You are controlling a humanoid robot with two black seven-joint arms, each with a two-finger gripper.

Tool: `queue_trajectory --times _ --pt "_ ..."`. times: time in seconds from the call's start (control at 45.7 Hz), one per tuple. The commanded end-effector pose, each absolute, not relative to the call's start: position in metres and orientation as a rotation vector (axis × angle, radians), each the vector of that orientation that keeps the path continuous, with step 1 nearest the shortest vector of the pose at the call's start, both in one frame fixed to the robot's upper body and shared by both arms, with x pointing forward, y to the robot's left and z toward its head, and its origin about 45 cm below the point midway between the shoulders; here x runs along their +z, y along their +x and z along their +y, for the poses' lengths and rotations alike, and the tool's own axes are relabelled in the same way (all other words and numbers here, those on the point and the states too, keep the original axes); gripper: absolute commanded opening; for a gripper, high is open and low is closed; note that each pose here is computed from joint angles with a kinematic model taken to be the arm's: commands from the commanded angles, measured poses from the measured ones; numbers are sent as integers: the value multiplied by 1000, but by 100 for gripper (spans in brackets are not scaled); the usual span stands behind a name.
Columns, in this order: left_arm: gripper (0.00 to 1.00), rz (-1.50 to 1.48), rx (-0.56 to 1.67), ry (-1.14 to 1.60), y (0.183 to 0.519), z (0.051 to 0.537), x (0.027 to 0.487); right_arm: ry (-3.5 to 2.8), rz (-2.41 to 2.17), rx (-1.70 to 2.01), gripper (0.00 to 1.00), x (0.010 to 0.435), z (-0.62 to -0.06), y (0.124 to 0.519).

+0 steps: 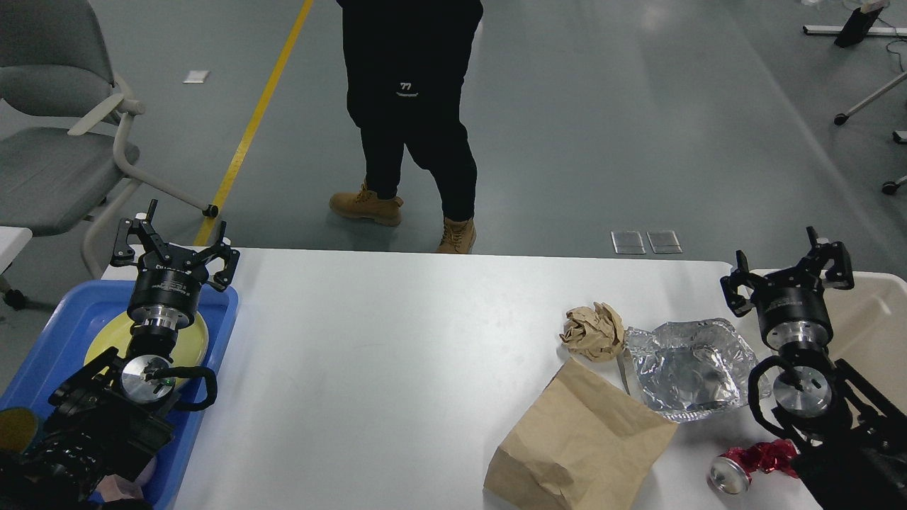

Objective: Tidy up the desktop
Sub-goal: 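Raise the right gripper up and away from the bin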

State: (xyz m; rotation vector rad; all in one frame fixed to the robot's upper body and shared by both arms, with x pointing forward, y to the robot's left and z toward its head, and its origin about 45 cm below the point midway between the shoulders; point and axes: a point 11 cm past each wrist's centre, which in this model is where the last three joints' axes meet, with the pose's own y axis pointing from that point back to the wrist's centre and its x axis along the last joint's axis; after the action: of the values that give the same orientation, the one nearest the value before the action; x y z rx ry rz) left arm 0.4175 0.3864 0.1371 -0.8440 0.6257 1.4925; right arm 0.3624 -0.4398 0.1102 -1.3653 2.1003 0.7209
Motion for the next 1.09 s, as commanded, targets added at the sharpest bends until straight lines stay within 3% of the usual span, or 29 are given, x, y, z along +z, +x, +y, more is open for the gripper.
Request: queue_trajectory --times 0.0,0.394,0.81,1.073 --pt "96 626 1492 -844 418 386 137 -1315 2106 737 100 107 -446 359" --pt "96 626 1492 -844 418 386 137 -1307 2114 718 100 110 -452 364" --pt "96 624 1493 -844 417 387 137 -1361 1989 617 100 169 -439 416" --pt "96 626 1492 -844 418 386 137 -1497 1910 474 100 210 -466 419"
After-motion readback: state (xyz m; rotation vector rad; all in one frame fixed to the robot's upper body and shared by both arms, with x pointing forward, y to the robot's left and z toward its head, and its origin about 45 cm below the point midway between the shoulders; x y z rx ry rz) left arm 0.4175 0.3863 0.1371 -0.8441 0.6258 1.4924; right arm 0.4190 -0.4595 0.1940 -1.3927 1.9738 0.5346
